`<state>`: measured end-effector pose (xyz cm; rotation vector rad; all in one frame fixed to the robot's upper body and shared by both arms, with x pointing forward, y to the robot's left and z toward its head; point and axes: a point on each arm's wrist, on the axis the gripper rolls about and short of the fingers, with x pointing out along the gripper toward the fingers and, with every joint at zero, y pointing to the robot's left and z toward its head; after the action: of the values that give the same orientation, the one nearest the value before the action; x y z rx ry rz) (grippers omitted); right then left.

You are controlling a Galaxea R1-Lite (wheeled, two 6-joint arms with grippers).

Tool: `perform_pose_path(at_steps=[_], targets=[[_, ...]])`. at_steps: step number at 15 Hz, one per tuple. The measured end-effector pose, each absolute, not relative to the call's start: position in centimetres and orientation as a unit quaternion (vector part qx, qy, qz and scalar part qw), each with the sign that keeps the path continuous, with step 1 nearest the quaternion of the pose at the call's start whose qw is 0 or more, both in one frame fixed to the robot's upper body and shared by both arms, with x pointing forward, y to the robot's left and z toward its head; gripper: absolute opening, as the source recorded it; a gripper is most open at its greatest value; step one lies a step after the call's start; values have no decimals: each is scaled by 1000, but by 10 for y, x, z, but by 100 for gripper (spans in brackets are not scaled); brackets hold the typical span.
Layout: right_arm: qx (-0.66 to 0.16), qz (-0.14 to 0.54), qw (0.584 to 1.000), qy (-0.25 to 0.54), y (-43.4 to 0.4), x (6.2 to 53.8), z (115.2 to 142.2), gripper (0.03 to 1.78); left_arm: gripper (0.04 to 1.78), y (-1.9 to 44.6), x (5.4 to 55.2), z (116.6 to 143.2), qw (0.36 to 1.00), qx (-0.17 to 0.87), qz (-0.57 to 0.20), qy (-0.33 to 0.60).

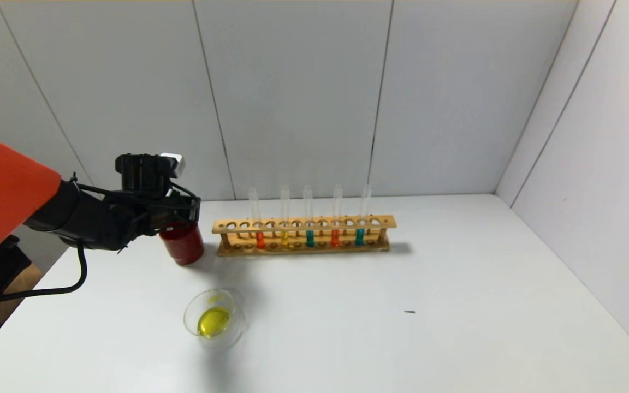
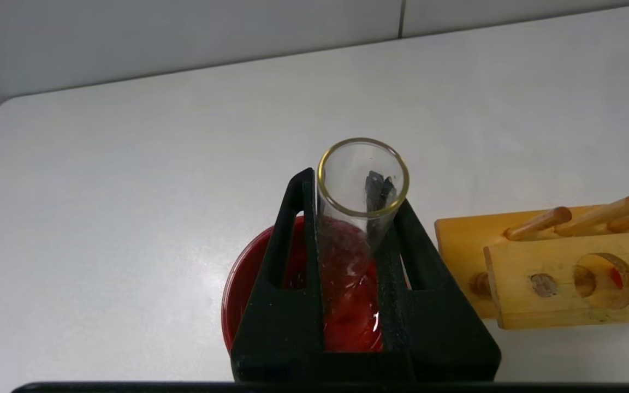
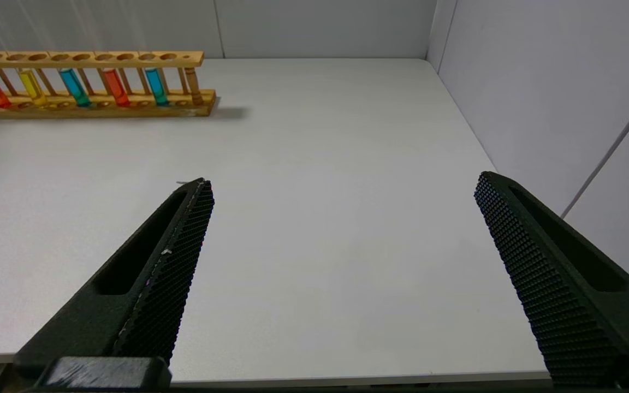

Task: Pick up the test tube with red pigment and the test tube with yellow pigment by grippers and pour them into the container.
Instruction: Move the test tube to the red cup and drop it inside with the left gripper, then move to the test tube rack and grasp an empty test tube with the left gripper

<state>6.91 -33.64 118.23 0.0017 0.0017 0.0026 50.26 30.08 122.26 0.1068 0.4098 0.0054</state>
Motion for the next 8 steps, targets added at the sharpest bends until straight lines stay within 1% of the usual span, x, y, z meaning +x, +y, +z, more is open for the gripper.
perform_pose_path(at_steps=[3,5,7,8], targets=[[1,1,1000,1,-336,69,1182,175,38,301,503,1219,977,53,4,209],[1,1,1000,1,-336,69,1182,175,53,302,504,1217,976,51,5,211],[1,1,1000,1,-336,69,1182,175,81,302,503,1214,975,51,5,215],[1,1,1000,1,-336,69,1182,175,100,302,503,1214,975,50,5,216]])
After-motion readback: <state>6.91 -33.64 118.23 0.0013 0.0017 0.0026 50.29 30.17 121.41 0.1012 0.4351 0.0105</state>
